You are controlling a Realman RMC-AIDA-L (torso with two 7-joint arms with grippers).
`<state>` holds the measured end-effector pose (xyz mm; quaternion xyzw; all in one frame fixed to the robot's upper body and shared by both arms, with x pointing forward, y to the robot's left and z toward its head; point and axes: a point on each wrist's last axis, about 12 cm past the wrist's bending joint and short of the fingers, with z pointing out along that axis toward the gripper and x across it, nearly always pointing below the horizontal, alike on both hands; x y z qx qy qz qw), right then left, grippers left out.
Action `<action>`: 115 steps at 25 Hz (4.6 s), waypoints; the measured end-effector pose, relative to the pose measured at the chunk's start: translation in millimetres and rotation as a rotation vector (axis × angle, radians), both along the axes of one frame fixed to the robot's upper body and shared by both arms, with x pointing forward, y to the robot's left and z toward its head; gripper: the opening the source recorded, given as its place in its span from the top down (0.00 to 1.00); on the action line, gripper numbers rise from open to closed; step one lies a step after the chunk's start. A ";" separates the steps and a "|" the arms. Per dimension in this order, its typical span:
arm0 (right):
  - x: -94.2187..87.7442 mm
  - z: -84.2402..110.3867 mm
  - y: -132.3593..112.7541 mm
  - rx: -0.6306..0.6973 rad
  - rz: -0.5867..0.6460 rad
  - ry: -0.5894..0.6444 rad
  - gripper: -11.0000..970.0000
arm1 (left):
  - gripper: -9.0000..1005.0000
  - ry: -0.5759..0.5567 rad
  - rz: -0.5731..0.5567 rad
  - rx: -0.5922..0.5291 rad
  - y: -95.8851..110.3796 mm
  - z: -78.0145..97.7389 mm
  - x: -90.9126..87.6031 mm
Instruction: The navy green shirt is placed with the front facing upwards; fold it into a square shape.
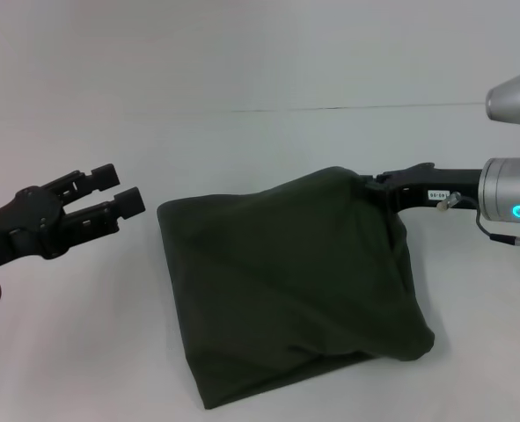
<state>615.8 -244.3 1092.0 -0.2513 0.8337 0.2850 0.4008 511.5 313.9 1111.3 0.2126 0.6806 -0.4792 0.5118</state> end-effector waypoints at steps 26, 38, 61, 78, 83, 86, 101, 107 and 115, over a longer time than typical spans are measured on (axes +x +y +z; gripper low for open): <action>-4.8 -7.0 -25.5 0.097 -0.163 -0.043 0.61 | 0.13 0.013 -0.016 -0.011 -4.2 -1.3 0.2; -44.7 -17.8 -32.7 0.201 -0.034 -0.179 0.12 | 0.13 -0.045 -0.240 0.145 -44.6 -14.7 1.2; -102.5 -35.8 -79.3 0.274 -0.143 -0.251 0.04 | 0.13 -0.264 -0.209 0.324 -117.0 -72.2 5.7; -101.0 -35.0 -79.3 0.274 -0.146 -0.255 0.04 | 0.13 -0.198 -0.233 0.496 -115.3 -96.6 1.6; -99.7 -34.7 -78.9 0.271 -0.145 -0.255 0.04 | 0.13 -0.170 -0.226 0.510 -107.4 -92.7 3.6; -98.9 -34.2 -79.2 0.270 -0.146 -0.257 0.04 | 0.13 -0.153 -0.211 0.492 -103.7 -87.9 5.7; -97.1 -32.9 -80.0 0.267 -0.149 -0.258 0.04 | 0.13 0.401 -0.038 0.282 -53.2 -34.2 46.1; -97.0 -33.0 -79.7 0.264 -0.146 -0.260 0.04 | 0.13 0.588 -0.005 0.336 -50.7 -32.0 57.6; -96.0 -32.1 -79.1 0.263 -0.140 -0.262 0.04 | 0.13 0.639 -0.017 0.341 -64.6 -35.2 62.7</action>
